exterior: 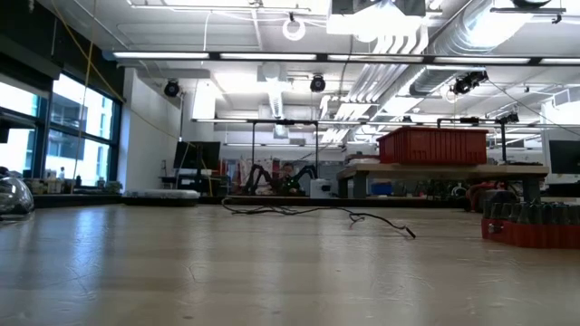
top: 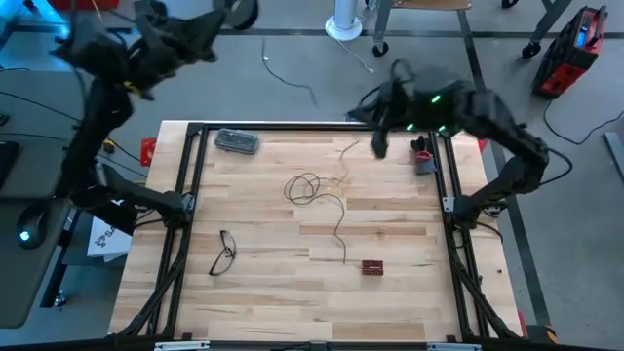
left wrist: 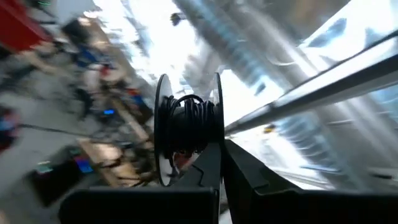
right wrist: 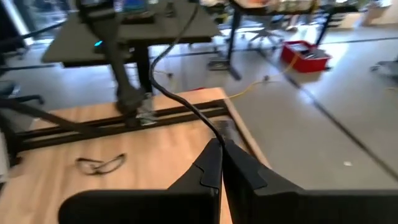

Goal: Coil cords
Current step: Uncoil the black wire from the spool

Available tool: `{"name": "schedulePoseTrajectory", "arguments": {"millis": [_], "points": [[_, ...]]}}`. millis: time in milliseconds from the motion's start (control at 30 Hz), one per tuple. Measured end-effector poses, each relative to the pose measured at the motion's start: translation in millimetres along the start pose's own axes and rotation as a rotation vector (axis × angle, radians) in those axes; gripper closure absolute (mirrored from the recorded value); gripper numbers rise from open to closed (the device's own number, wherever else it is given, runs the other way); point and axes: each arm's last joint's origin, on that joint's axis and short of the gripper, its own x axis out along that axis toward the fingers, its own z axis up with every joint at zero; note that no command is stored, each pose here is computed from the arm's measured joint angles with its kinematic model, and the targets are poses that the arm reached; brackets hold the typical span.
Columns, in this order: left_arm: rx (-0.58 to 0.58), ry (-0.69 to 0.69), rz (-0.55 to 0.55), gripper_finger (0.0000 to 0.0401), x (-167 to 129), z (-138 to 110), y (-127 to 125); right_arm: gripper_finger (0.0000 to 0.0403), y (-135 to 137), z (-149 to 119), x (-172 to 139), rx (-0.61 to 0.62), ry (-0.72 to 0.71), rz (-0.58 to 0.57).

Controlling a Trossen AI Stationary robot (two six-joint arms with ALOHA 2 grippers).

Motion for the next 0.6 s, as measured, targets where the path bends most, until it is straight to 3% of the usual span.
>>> {"name": "schedulePoseTrajectory", "arguments": {"millis": [167, 367, 500, 600], "points": [[-0.112, 0.042, -0.129, 0.0401, 32, -10, 15, 0.0403, 28, -27, 43, 0.020, -0.010, 0.080], [-0.201, 0.050, -0.292, 0.0401, 62, -28, 25, 0.0403, 46, -59, 83, 0.133, -0.075, 0.193], [-0.278, 0.097, -0.377, 0.0401, 71, -37, 27, 0.0403, 47, -86, 101, 0.148, -0.030, 0.113], [-0.305, 0.168, -0.394, 0.0401, 71, -44, 23, 0.0402, 44, -91, 104, 0.146, -0.047, 0.006]]}}
